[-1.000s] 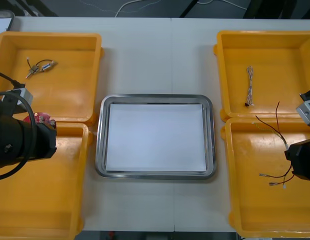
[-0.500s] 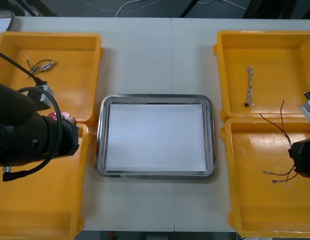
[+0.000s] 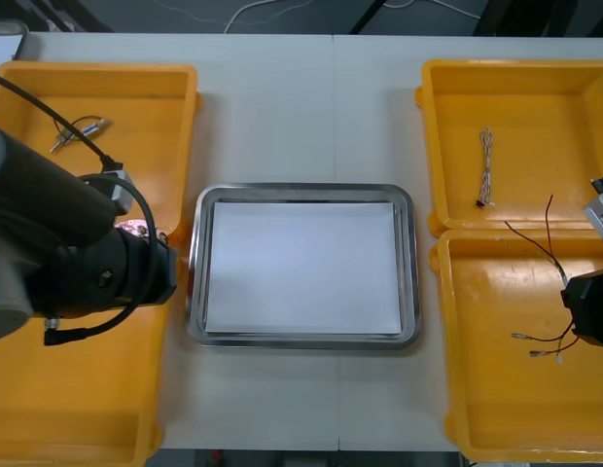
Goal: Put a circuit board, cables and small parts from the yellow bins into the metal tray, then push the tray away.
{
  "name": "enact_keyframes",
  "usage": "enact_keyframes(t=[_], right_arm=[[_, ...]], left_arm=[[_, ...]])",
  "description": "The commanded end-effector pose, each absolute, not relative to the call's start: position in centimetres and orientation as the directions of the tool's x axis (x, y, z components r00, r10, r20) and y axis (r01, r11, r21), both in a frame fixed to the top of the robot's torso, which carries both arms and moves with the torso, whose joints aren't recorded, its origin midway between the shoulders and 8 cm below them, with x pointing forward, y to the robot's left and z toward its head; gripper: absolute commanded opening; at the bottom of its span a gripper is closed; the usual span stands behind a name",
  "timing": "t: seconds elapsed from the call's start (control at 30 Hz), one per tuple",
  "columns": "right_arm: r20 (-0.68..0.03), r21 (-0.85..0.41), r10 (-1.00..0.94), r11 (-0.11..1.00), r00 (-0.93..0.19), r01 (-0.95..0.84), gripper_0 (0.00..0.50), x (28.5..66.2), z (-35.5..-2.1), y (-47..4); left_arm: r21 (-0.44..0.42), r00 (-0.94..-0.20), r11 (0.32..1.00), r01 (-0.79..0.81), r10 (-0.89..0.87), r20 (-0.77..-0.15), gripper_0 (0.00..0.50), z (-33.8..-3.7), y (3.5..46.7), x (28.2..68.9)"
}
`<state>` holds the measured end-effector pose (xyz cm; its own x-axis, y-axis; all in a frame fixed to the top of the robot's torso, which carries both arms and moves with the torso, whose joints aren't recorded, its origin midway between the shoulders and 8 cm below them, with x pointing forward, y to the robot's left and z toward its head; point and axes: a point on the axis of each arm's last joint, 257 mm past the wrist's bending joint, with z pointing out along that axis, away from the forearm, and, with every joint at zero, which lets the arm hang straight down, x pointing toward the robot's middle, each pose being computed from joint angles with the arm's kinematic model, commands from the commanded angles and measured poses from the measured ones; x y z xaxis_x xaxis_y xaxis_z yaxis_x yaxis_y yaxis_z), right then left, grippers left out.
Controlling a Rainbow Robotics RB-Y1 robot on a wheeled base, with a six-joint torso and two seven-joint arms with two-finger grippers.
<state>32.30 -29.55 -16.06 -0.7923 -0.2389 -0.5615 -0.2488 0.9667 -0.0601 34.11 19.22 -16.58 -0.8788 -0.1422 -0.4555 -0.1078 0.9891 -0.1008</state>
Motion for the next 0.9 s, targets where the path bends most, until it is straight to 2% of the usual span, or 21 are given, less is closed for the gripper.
enact_keyframes(t=[0.03,0.4,0.9], right_arm=[[-0.558,-0.093,-0.254,0.965,-0.790,-0.245,0.000,31.9,-15.7,-29.8],[-0.558,-0.093,-0.254,0.965,-0.790,-0.245,0.000,31.9,-15.7,-29.8],[-0.558,-0.093,-0.254,0.965,-0.790,-0.245,0.000,31.9,-15.7,-29.8]], left_arm=[[-0.133,-0.853,0.980,-0.147,-0.193,-0.485,0.000,-17.3,15.9,35.9],[-0.159,-0.878,0.984,-0.077,-0.143,-0.457,0.000,-19.4,9.8,37.0],[-0.141,-0.900,0.989,-0.035,-0.093,-0.426,0.000,-23.5,7.2,39.5]])
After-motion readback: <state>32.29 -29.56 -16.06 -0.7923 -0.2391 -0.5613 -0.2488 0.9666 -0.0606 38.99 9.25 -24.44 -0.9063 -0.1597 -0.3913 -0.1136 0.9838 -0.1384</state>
